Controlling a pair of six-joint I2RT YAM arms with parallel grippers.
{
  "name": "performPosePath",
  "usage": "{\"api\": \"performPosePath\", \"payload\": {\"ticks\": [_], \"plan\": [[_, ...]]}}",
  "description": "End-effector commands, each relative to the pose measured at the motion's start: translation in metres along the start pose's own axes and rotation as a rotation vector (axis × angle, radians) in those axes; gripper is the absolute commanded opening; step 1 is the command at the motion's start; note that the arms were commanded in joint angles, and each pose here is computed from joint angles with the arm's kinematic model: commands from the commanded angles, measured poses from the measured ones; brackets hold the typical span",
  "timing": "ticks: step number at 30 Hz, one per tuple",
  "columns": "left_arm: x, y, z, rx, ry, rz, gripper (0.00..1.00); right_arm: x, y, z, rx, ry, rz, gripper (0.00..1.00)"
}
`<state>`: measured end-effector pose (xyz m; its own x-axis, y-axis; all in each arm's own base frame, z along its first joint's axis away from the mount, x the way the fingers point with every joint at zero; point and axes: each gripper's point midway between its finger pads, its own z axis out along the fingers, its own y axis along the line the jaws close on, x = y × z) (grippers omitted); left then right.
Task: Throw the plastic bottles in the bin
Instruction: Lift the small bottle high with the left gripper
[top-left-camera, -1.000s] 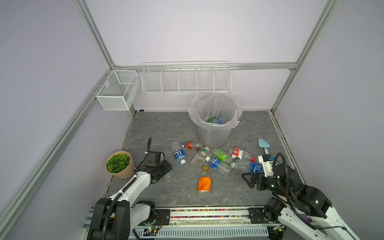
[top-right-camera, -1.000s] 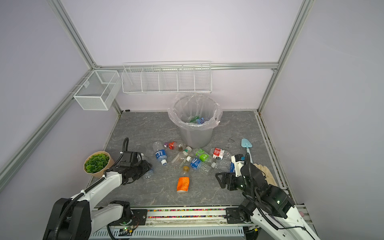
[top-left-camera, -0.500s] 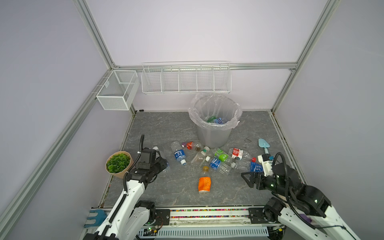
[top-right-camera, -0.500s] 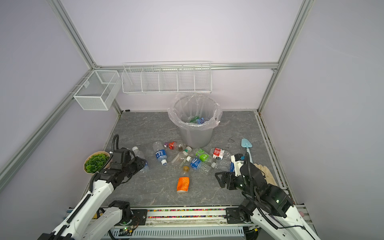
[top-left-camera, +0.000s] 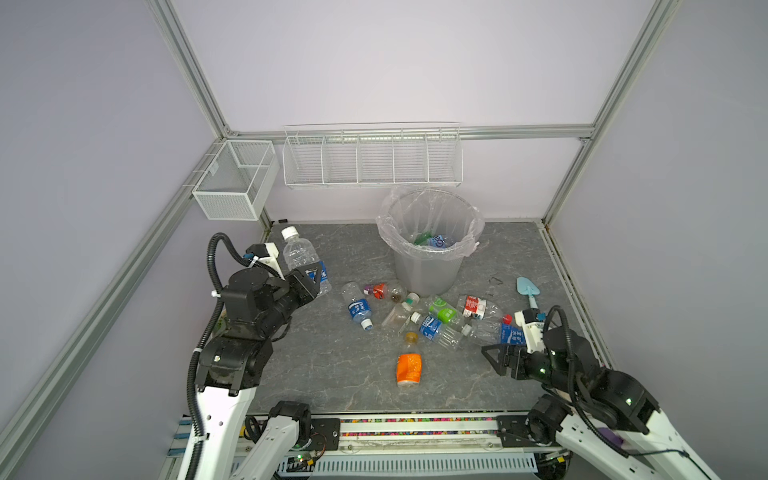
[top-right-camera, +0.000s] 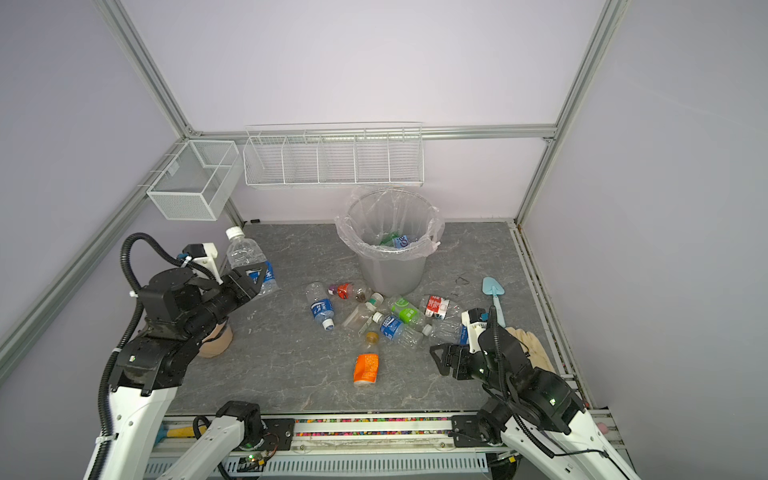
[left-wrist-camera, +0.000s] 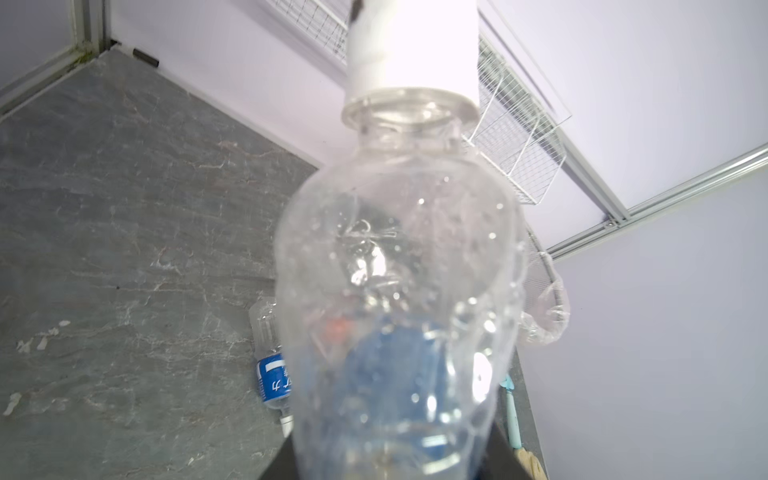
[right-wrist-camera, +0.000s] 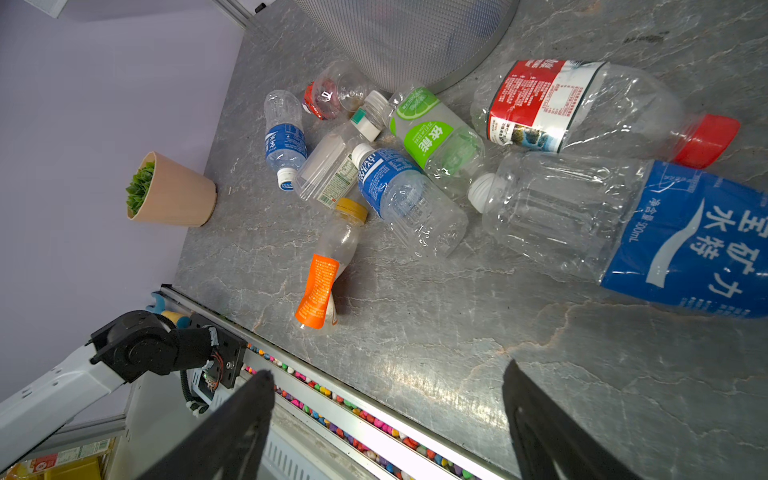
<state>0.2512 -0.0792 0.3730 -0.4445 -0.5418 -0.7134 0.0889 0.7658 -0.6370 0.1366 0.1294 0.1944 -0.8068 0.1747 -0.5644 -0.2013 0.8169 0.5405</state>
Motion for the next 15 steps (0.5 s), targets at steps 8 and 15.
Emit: {"api": "performPosePath", "payload": {"ticks": [8,15], "plan": [[-0.047,-0.034,-0.076,0.005,-0.167,0.189,0.0,0.003,-0.001,0.005,0.0,0.014,0.025,0.88],[-0.062,-0.06,-0.089,0.087,-0.206,0.222,0.0,0.002,0.001,0.006,-0.004,0.017,0.029,0.88]]}}
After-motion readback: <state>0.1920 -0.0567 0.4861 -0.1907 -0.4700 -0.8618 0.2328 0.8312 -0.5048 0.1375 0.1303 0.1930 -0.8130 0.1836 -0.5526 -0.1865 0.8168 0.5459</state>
